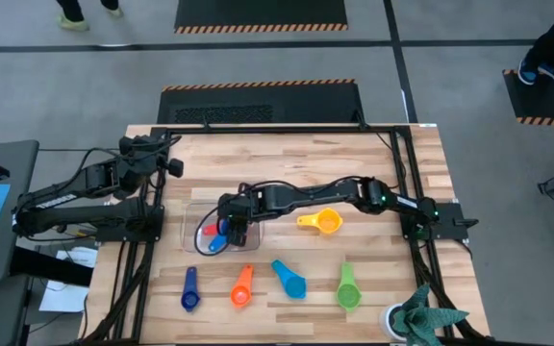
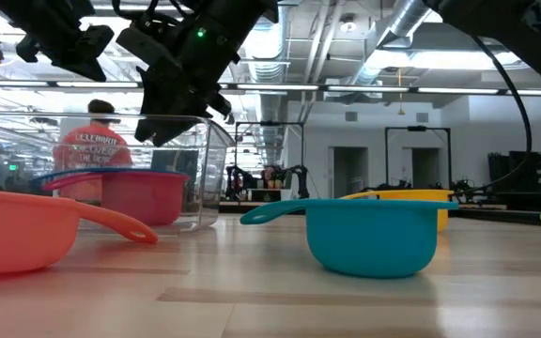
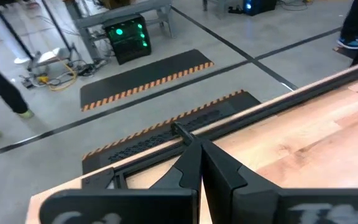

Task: Nest measuring cups in basket
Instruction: Stack the blue measuring cup on top the red measuring cup in the transparent bin

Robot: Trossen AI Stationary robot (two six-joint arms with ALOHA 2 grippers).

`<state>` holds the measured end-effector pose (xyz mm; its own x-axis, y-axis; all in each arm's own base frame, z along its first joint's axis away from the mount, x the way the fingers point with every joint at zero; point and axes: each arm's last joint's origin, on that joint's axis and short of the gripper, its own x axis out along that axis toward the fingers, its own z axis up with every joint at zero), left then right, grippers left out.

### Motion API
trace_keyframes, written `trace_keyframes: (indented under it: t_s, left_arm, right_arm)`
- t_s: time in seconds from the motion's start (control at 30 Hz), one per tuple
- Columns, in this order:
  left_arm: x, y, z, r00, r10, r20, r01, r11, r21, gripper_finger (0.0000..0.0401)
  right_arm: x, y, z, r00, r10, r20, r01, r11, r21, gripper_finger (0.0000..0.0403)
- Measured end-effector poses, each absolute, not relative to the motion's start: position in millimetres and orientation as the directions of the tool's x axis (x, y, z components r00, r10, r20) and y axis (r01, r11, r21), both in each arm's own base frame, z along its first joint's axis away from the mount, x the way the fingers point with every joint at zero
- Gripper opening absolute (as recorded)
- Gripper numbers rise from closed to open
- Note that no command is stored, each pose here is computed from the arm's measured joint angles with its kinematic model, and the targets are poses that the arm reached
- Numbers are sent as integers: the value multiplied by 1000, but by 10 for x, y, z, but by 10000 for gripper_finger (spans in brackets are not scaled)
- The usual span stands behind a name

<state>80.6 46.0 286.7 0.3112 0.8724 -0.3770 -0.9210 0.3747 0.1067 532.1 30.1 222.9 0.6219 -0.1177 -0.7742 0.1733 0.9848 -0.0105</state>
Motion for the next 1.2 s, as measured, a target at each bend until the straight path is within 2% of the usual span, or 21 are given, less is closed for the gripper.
trace_keyframes:
  t_s: [0.17,0.27,0.4,0.57,0.67,0.77,0.87,0.97,1.2]
  left_arm:
    - [847,429,2844,453,768,-453,-817,561,133,0]
    - [865,413,2835,511,713,-481,-766,631,122,0]
    - [903,360,2827,604,610,-513,-681,729,65,0]
    - [1176,232,2839,779,340,-526,-450,888,-93,0]
    - [1476,144,2771,792,259,-552,-359,930,-78,0]
    - [1728,59,2586,735,207,-646,-278,961,-9,0]
    - [1882,-8,2413,673,122,-730,-197,980,-18,0]
    - [1971,-72,2306,632,9,-775,-121,989,-87,0]
    - [2129,-294,2360,568,-159,-808,38,985,-167,0]
  right_arm:
    - [5291,288,2379,649,-121,-751,39,991,-126,162]
    - [5173,242,2576,628,-190,-755,67,979,-191,149]
    - [4831,147,2980,524,-404,-750,247,915,-320,129]
    - [4168,28,3584,327,-670,-667,516,718,-468,106]
    - [3768,-34,3875,249,-707,-662,644,632,-432,97]
    - [3511,-55,4132,293,-698,-654,732,604,-316,90]
    - [3335,-21,4329,359,-691,-627,740,620,-260,83]
    - [3201,10,4420,374,-684,-627,732,632,-253,76]
    - [3112,7,4464,365,-690,-625,715,637,-287,70]
